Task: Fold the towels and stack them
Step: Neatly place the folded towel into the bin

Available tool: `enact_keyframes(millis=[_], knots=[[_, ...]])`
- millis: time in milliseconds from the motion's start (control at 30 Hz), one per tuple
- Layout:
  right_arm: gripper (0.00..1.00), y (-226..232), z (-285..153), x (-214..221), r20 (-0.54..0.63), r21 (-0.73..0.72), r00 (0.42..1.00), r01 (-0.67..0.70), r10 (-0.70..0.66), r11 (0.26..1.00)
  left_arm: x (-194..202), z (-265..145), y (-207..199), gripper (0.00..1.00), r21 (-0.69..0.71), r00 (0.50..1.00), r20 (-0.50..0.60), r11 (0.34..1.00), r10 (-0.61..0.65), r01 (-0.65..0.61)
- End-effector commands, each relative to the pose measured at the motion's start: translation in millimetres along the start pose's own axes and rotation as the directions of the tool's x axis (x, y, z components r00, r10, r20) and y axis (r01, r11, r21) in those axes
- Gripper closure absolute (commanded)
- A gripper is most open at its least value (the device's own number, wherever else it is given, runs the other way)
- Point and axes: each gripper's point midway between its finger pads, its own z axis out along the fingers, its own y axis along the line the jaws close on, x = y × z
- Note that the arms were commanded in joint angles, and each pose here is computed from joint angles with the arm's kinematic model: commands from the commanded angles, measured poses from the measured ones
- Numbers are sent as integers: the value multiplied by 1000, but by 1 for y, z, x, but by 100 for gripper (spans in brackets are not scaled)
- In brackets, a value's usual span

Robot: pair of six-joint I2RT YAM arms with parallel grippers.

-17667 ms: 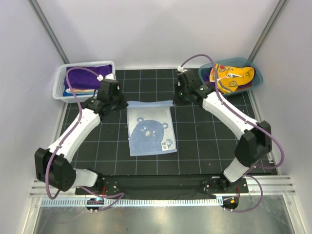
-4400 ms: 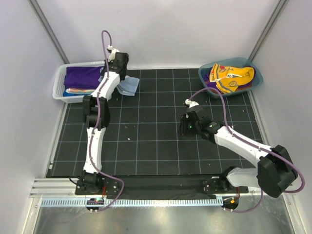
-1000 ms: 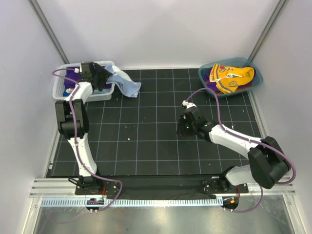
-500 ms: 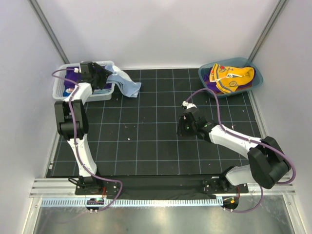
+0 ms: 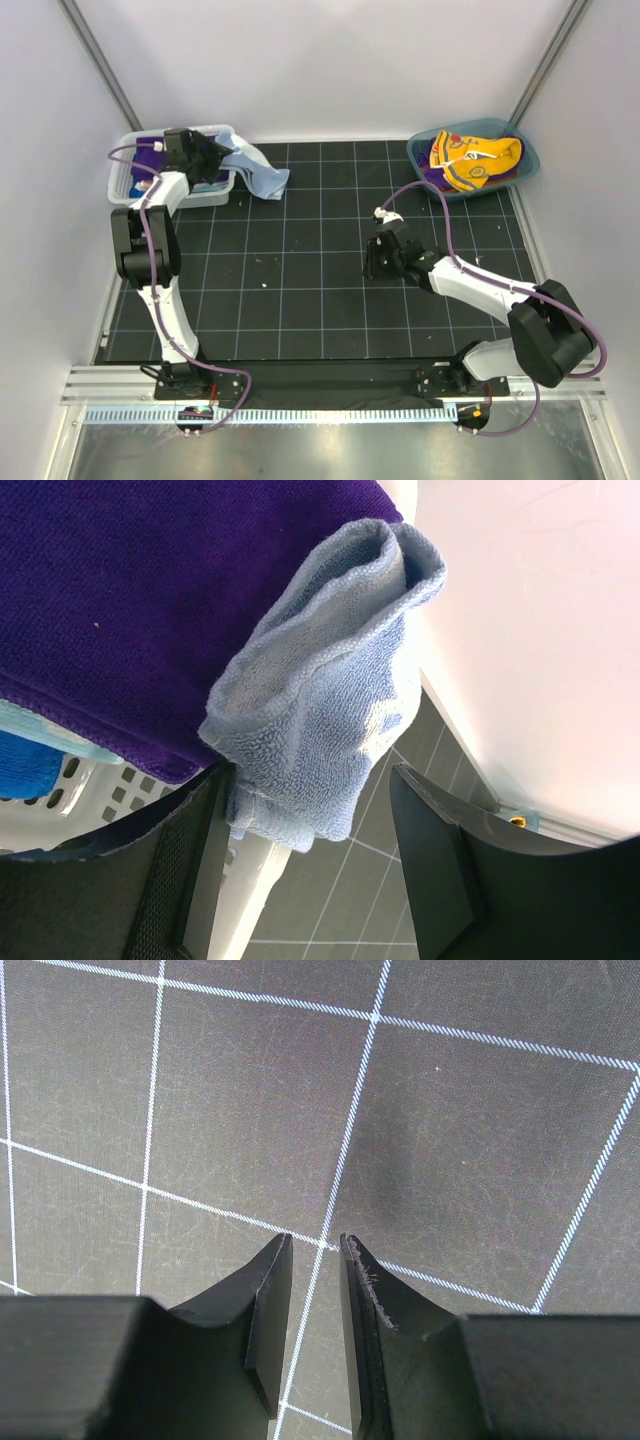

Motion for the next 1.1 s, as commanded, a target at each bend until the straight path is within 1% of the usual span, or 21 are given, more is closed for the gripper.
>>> enact_keyframes(millis=[0, 333, 467, 567, 600, 667, 700, 733, 767, 800, 867, 900, 1000, 1067], knots=[[67, 2, 1, -11, 45, -9, 999, -1, 2, 1000, -14, -18, -32, 34, 101, 1000, 31, 995, -1, -2], [67, 2, 2, -10, 43, -6, 999, -1, 2, 1000, -13, -17, -34, 41, 113, 1000, 25, 994, -8, 5], [68, 2, 2, -10, 39, -6, 999, -2, 2, 1000, -14, -10, -31, 47, 105, 1000, 27, 994, -13, 10], [68, 2, 3, -10, 38, -6, 999, -1, 1, 1000, -16, -5, -29, 56, 97, 999, 35, 995, -10, 6], [68, 2, 3, -10, 39, -6, 999, -1, 2, 1000, -15, -1, -25, 62, 89, 999, 34, 996, -10, 7], [68, 2, 3, -10, 36, -5, 999, -3, 3, 1000, -18, 2, -26, 66, 89, 999, 42, 996, 1, -5], [68, 2, 3, -10, 38, -6, 999, -1, 2, 1000, -17, 5, -22, 72, 79, 999, 39, 997, 3, -7], [68, 2, 3, -10, 37, -7, 999, -1, 1, 1000, -20, 6, -24, 74, 81, 999, 45, 997, 9, -12], [68, 2, 3, -10, 36, -6, 999, -1, 1, 1000, -20, 8, -23, 77, 78, 999, 46, 997, 25, -29], [68, 2, 3, -10, 37, -7, 999, -1, 1, 1000, -22, 8, -24, 82, 76, 998, 57, 996, 34, -38], [68, 2, 3, -11, 38, -6, 999, -1, 1, 1000, -27, 7, -24, 87, 69, 994, 78, 995, 73, -78], [68, 2, 2, -10, 37, -7, 999, -1, 1, 1000, -32, 7, -22, 91, 54, 991, 101, 994, 87, -92], [68, 3, 2, -10, 36, -8, 999, -1, 1, 1000, -47, -3, -26, 97, 26, 973, 169, 986, 158, -165], [68, 3, 3, -11, 37, -10, 999, -1, 2, 1000, -60, -15, -28, 100, -9, 953, 235, 981, 191, -194]])
